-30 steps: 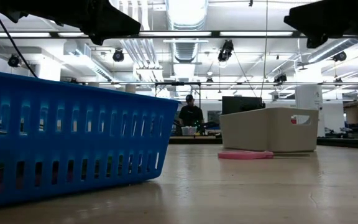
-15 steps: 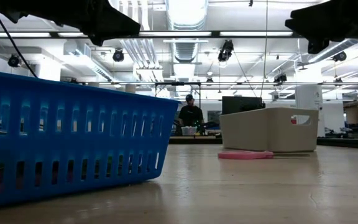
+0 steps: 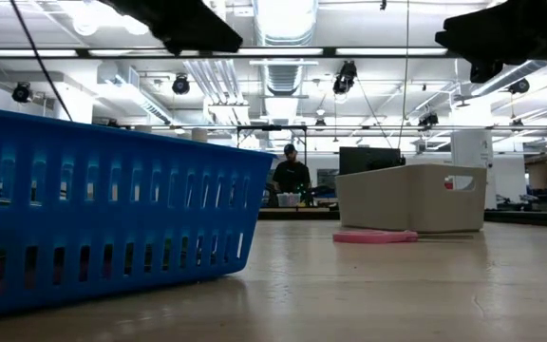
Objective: Pick & Place Paint Supplies
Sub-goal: Put the pink scissors into the blue bin
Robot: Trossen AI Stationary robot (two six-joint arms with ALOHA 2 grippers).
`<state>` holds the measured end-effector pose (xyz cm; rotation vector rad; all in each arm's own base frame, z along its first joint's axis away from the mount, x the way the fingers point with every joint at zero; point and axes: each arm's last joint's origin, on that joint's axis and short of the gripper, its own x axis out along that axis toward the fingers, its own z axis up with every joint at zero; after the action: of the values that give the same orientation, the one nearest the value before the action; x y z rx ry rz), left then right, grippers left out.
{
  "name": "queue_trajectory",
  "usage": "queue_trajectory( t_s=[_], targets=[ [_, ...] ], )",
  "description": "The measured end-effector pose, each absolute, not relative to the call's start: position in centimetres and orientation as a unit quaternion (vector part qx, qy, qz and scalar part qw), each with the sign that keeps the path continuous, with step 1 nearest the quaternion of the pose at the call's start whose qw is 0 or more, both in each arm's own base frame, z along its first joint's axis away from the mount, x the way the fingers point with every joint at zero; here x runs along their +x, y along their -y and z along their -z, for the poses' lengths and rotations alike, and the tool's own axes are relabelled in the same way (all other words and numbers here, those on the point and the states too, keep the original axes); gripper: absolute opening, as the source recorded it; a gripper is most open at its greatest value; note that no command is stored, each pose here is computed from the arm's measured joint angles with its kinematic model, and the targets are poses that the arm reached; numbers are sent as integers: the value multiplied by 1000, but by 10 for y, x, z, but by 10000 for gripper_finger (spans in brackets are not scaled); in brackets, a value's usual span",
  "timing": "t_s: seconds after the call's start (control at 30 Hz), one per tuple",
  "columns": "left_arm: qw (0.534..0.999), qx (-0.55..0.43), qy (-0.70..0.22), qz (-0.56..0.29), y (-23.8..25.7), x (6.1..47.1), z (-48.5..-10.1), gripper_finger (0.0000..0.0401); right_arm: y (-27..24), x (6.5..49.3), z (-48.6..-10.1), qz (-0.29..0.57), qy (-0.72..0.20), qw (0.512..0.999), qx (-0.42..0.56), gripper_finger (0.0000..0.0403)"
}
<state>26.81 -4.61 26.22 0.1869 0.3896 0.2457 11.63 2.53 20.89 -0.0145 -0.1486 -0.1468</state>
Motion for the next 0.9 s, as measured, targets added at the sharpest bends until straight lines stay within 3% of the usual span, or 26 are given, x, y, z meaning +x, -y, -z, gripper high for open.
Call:
queue_trajectory(
  t_s=[0.57, 0.77, 0.9],
  targets=[
    [925, 132, -340, -102, 70, 372, -212, 113, -25, 117, -208, 74, 67, 995, -11, 143],
    [913, 122, -389, 13, 81, 397, -197, 113, -26, 118, -207, 74, 64, 995, -12, 143],
    [900, 126, -417, 14, 82, 411, -185, 113, -26, 119, -206, 74, 59, 995, -14, 143]
  ],
)
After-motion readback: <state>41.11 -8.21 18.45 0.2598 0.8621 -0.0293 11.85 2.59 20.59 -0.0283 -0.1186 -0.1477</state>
